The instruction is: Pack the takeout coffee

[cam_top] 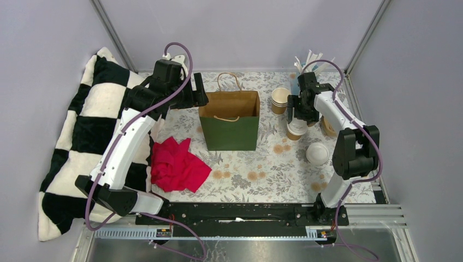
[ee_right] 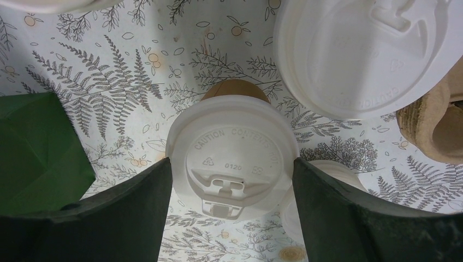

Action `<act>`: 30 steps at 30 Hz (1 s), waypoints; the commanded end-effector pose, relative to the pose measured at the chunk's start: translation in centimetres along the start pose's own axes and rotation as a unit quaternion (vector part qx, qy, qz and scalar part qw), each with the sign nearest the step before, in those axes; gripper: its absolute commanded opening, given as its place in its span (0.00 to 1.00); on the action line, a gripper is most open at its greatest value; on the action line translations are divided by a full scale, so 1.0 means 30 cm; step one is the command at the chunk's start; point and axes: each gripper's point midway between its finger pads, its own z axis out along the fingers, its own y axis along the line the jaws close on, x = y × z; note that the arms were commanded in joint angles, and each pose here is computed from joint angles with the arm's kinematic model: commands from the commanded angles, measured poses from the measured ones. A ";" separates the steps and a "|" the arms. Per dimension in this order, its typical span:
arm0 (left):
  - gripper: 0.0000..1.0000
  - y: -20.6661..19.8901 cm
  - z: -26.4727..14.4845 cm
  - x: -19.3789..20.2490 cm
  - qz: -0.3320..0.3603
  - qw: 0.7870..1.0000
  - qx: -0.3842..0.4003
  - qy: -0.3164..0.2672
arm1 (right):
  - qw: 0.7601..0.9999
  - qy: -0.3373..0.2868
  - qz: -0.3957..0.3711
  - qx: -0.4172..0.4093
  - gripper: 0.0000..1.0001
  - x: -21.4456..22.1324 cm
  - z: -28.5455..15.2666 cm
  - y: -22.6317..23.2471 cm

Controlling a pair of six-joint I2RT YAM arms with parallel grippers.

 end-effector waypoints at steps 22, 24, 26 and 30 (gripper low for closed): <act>0.83 0.002 -0.019 0.001 -0.011 1.000 0.007 -0.013 | 0.985 0.149 -0.026 0.080 0.70 0.239 0.185 -0.098; 0.83 -0.002 -0.024 -0.009 -0.011 1.000 0.009 -0.016 | 0.987 0.142 -0.024 0.073 0.71 0.223 0.174 -0.089; 0.83 -0.008 -0.032 -0.020 -0.011 1.000 0.011 -0.021 | 0.989 0.128 -0.021 0.065 0.75 0.198 0.155 -0.077; 0.83 -0.013 -0.036 -0.032 -0.010 1.000 0.013 -0.026 | 0.993 0.105 -0.017 0.048 0.82 0.156 0.123 -0.057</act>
